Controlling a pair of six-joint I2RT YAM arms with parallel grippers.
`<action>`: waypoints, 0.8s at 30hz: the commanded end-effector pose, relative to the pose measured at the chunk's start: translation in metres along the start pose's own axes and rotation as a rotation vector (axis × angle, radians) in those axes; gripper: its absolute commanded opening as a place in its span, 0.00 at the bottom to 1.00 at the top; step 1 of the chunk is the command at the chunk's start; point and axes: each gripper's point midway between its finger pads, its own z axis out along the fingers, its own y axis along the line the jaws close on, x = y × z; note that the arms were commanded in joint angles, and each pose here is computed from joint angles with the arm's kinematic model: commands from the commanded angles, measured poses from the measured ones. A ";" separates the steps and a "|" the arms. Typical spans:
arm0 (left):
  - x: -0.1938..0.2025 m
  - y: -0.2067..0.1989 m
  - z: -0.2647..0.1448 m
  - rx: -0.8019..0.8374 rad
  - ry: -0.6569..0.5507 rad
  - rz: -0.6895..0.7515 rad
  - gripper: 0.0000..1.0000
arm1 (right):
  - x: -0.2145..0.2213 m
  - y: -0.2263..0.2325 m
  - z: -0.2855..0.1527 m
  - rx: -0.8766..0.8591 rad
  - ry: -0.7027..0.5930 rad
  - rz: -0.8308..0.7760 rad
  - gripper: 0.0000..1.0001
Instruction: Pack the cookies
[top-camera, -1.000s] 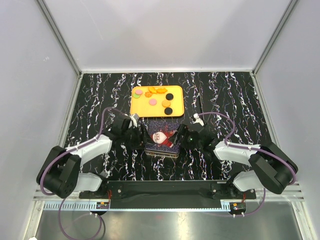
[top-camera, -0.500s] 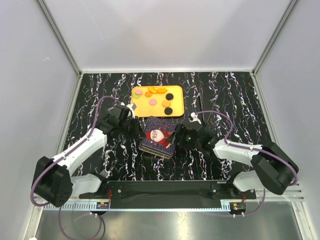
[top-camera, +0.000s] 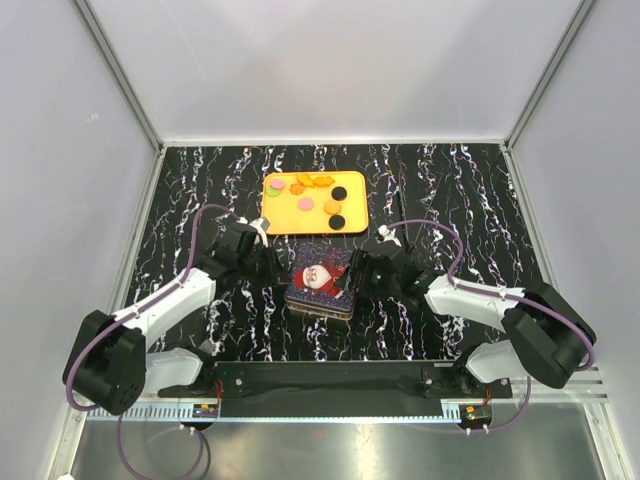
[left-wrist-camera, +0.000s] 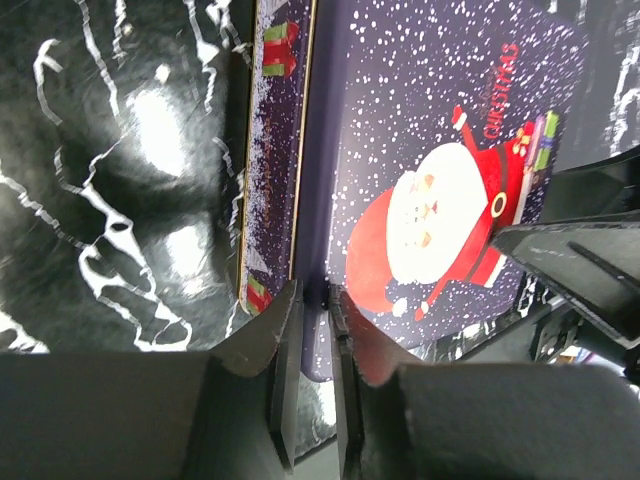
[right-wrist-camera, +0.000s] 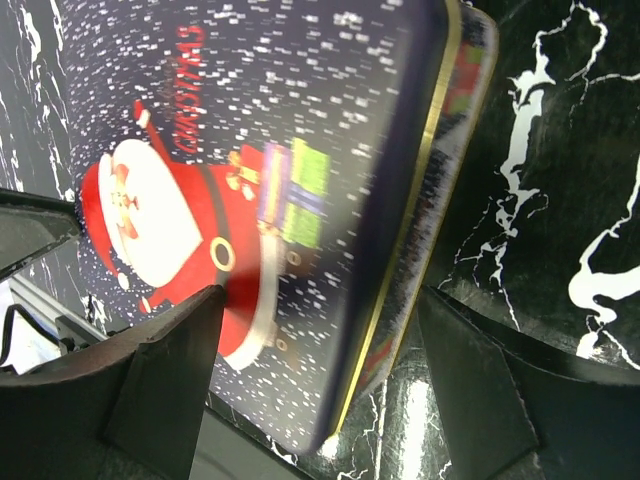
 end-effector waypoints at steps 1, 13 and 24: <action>0.016 0.018 0.014 -0.043 0.033 -0.011 0.15 | 0.019 -0.029 0.000 0.114 0.081 -0.054 0.84; -0.021 0.016 -0.020 -0.129 -0.087 0.054 0.46 | 0.025 -0.035 0.003 0.122 0.095 -0.050 0.84; -0.052 -0.096 -0.069 0.391 -0.237 0.147 0.27 | 0.025 -0.035 0.003 0.121 0.099 -0.058 0.84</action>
